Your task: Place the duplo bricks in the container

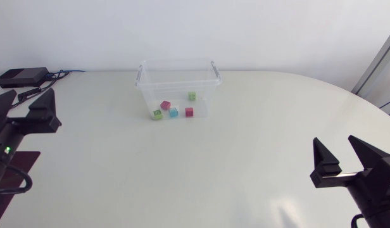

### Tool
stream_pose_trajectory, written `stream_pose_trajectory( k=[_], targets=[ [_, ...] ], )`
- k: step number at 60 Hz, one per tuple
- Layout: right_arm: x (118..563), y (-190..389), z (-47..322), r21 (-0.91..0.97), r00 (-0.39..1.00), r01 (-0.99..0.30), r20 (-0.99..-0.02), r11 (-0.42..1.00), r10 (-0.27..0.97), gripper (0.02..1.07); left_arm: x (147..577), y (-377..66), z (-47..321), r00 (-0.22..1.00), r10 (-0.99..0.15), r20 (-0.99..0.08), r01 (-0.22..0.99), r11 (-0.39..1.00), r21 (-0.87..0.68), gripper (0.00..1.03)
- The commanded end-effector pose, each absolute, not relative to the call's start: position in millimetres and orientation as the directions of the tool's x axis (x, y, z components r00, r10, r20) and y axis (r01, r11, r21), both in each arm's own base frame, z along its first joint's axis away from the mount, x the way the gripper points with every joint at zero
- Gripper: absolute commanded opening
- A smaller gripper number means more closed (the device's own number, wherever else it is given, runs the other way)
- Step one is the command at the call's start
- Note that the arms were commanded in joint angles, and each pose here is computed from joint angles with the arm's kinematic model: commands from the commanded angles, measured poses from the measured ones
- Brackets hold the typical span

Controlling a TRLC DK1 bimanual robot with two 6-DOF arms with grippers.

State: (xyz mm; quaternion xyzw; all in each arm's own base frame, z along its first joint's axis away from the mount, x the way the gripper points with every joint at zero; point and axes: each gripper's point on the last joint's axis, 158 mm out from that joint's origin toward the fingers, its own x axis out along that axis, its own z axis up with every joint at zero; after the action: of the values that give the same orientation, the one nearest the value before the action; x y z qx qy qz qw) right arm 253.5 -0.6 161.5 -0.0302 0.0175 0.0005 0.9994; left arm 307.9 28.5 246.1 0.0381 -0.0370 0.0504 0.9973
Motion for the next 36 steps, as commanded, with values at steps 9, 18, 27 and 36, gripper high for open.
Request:
stream_pose_trajectory(
  k=[9,18,27,36],
  targets=[
    [254.1,-2.7,147.4,-0.067,0.998,0.004,-0.063,0.998,-0.009,1.03,287.5,21.0,225.8,0.994,0.077,0.076,-0.083,0.993,0.084,0.99],
    [254.2,-2.6,147.8,-0.054,0.998,0.006,-0.062,0.999,-0.009,1.03,279.4,15.9,212.4,0.997,0.059,0.050,-0.062,0.996,0.068,0.99],
    [254.2,-2.4,148.1,-0.042,0.998,0.007,-0.061,0.999,-0.009,1.03,272.3,11.2,198.8,0.999,0.041,0.024,-0.042,0.998,0.053,0.99],
    [254.3,-2.3,148.4,-0.029,0.998,0.008,-0.060,1.000,-0.009,1.03,265.9,6.6,184.5,1.000,0.024,-0.002,-0.024,0.999,0.037,0.99]
  ],
)
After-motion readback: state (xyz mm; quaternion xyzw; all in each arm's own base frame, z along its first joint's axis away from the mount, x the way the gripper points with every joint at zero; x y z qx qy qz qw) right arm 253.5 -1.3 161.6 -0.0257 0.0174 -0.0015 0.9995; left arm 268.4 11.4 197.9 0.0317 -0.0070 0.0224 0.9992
